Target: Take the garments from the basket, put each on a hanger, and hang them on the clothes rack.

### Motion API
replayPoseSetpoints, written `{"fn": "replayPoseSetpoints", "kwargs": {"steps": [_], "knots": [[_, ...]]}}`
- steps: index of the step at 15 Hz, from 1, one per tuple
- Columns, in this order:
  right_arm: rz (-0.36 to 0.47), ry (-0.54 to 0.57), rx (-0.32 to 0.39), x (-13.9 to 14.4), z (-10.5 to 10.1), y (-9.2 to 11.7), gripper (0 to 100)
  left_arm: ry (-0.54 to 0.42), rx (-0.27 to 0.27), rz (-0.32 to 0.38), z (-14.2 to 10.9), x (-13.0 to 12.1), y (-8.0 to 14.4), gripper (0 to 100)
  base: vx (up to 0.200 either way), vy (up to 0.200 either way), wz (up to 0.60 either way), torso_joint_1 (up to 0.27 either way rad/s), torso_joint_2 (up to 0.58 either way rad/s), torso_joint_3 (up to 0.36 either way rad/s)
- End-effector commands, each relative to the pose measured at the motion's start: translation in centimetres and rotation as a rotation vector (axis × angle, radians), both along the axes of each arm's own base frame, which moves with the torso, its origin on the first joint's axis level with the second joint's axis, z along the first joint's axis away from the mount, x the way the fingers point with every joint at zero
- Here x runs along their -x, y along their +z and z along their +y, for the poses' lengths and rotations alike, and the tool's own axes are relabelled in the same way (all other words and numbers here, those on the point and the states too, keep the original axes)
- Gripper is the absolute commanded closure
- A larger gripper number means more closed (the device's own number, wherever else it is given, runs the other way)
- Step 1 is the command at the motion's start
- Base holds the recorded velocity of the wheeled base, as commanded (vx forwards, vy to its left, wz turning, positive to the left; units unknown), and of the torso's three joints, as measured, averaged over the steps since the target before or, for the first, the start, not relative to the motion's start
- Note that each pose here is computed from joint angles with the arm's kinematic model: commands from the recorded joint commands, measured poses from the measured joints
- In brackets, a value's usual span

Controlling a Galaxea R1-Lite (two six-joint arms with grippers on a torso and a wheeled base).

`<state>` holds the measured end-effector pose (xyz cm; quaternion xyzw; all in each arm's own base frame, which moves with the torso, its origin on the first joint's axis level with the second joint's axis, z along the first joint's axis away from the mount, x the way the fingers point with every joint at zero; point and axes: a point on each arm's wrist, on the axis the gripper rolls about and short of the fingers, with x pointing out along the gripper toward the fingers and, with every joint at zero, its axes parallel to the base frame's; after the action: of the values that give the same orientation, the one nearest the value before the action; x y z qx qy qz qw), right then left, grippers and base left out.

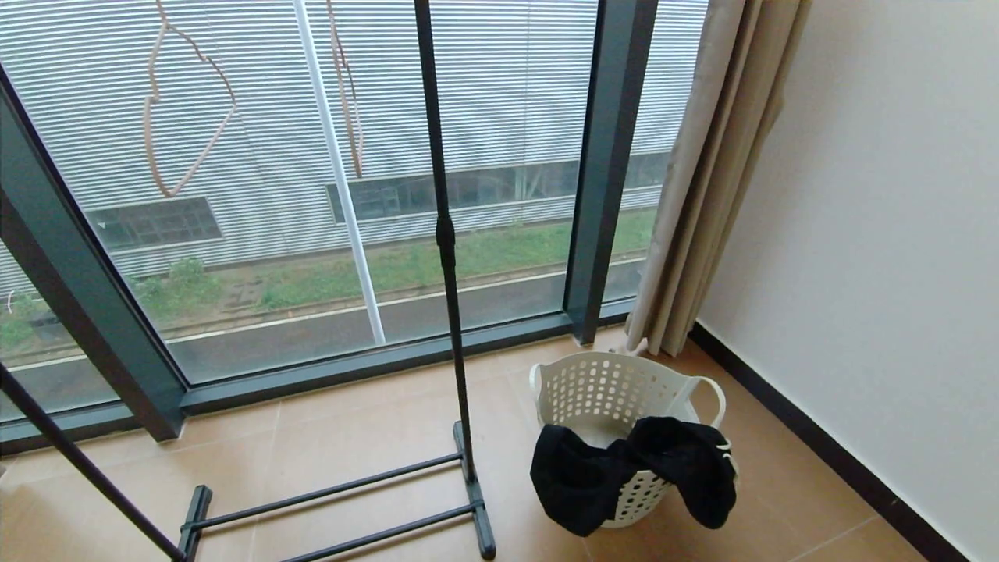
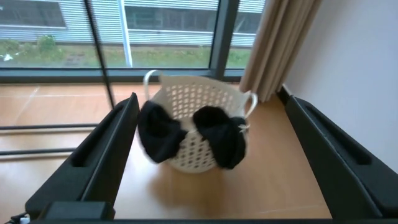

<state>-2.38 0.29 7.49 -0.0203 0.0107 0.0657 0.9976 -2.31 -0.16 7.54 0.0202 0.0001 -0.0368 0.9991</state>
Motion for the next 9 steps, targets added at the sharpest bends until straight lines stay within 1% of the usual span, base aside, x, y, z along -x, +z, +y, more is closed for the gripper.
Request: {"fn": "replayPoseSetpoints", "kwargs": {"steps": [1,6,9], "knots": [[0.000,0.001,0.001,-0.01,0.00,0.02,0,0.000,-0.001,0.001,0.00,-0.01,0.00,0,0.200,-0.200,0.00,0.007,0.01,0.007],[-0.003,0.001,0.001,0.01,0.00,0.03,0,0.003,0.001,0.001,0.01,-0.01,0.00,0,0.000,0.000,0.00,0.000,0.00,0.000],[-0.001,0.001,0.001,-0.01,0.00,0.03,0,0.003,0.002,0.002,0.01,-0.01,0.00,0,0.000,0.000,-0.60,0.001,0.00,0.001]]}}
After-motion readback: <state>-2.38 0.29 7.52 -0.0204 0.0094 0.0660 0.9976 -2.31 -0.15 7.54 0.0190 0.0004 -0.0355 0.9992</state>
